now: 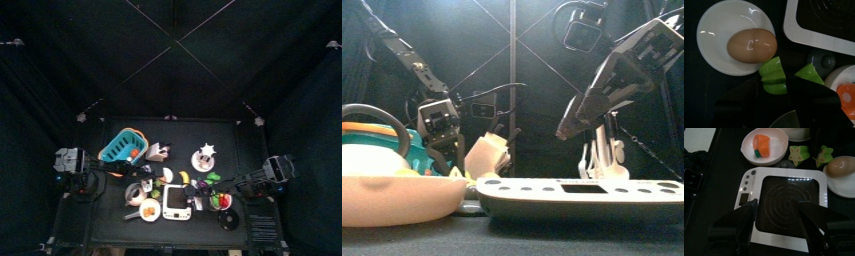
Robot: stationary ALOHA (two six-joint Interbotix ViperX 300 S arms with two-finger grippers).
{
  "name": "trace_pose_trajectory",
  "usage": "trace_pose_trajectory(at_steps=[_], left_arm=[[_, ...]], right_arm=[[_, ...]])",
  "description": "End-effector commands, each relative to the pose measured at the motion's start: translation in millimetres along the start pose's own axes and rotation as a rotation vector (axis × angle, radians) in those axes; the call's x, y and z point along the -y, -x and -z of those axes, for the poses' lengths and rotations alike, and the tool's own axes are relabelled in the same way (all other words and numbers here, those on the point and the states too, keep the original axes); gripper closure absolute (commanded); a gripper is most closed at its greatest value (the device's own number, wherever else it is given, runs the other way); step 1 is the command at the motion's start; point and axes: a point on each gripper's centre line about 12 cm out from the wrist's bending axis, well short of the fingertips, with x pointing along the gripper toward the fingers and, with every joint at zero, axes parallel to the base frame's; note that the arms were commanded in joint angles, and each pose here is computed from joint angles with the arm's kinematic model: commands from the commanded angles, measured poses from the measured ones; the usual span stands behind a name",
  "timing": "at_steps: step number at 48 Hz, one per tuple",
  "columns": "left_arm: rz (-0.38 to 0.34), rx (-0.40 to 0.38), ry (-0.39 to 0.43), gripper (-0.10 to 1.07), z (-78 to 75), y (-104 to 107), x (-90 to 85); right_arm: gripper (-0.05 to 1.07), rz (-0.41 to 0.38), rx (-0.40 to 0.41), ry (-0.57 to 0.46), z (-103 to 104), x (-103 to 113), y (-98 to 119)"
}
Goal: Grab starfruit half
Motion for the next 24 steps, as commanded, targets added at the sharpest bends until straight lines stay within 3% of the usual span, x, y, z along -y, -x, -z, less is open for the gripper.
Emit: trace_pose_trajectory(at_steps=[1,24], left_arm=[[0.002,0.032,0.003,0.21,-10.4,4.3,0.7],[0.025,0.106,-0.03,0.22,-22.0,35.8,11.2]], right_arm=[[0.13,-0.002,0.029,-0.001,-8.9,-0.3,3.0],[0.13,0.001,0.019,-0.009,-5.7,0.4,1.4]])
